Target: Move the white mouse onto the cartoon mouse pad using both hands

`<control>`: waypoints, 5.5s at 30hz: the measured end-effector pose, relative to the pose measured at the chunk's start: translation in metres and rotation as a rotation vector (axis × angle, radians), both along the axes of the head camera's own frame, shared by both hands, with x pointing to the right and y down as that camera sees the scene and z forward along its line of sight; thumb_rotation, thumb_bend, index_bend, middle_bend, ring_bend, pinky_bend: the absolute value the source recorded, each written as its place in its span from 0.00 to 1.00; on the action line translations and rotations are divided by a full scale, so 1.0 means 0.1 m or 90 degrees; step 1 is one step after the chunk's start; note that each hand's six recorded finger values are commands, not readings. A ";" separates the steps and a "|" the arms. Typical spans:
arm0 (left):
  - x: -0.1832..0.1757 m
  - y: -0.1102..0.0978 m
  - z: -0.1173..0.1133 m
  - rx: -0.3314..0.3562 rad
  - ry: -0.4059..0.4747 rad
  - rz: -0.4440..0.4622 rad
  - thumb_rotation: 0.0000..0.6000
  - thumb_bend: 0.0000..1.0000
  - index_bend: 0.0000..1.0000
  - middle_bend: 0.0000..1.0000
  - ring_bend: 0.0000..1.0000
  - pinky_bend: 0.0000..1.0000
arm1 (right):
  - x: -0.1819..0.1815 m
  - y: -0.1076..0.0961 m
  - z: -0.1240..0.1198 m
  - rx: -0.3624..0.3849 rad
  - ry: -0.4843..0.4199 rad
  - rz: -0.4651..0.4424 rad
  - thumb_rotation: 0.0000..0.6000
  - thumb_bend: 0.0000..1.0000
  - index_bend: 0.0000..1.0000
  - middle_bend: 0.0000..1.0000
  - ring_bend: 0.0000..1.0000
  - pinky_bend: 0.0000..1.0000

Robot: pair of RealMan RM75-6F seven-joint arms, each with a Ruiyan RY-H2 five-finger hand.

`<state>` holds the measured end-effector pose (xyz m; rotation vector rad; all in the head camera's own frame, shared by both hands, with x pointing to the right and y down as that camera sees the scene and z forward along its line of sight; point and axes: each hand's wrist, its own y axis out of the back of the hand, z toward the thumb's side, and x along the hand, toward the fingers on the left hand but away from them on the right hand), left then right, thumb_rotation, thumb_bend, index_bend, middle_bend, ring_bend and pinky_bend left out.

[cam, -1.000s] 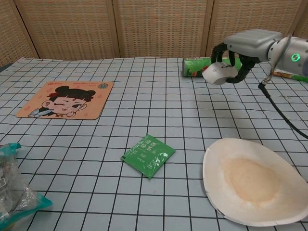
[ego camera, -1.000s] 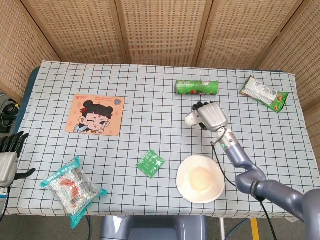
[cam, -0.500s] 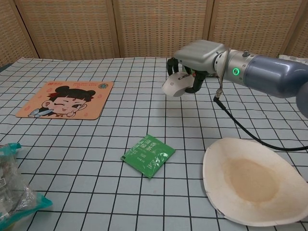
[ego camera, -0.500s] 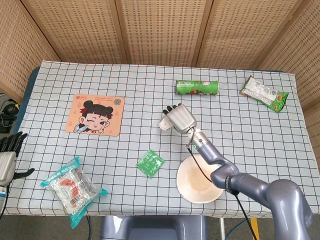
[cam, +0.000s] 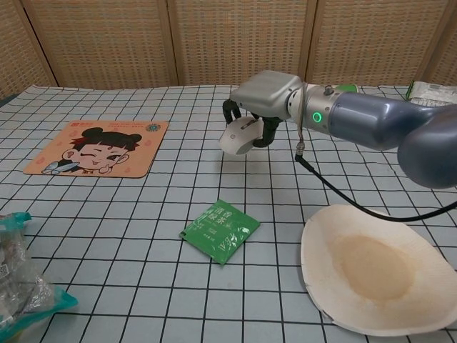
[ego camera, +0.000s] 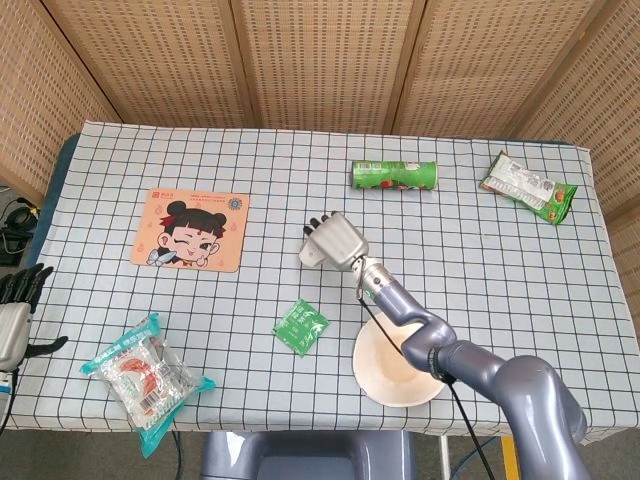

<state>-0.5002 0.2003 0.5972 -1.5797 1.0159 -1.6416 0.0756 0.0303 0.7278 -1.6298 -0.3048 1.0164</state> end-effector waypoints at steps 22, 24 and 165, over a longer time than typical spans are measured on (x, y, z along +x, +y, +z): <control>-0.06 -0.01 0.08 -0.016 0.000 -0.010 1.00 0.07 0.00 0.00 0.00 0.00 | -0.36 0.18 0.18 0.017 0.022 -0.133 1.00 0.51 0.73 0.51 0.46 0.53; -0.06 -0.01 0.09 -0.018 0.000 -0.011 1.00 0.07 0.00 0.00 0.00 0.00 | -0.36 0.18 0.19 0.022 0.025 -0.137 1.00 0.50 0.73 0.50 0.45 0.52; 4.21 -1.76 1.51 0.032 -0.115 0.836 1.00 0.00 0.00 0.00 0.00 0.02 | 3.81 0.98 -1.63 0.199 -0.339 0.529 1.00 0.19 0.26 0.02 0.00 0.10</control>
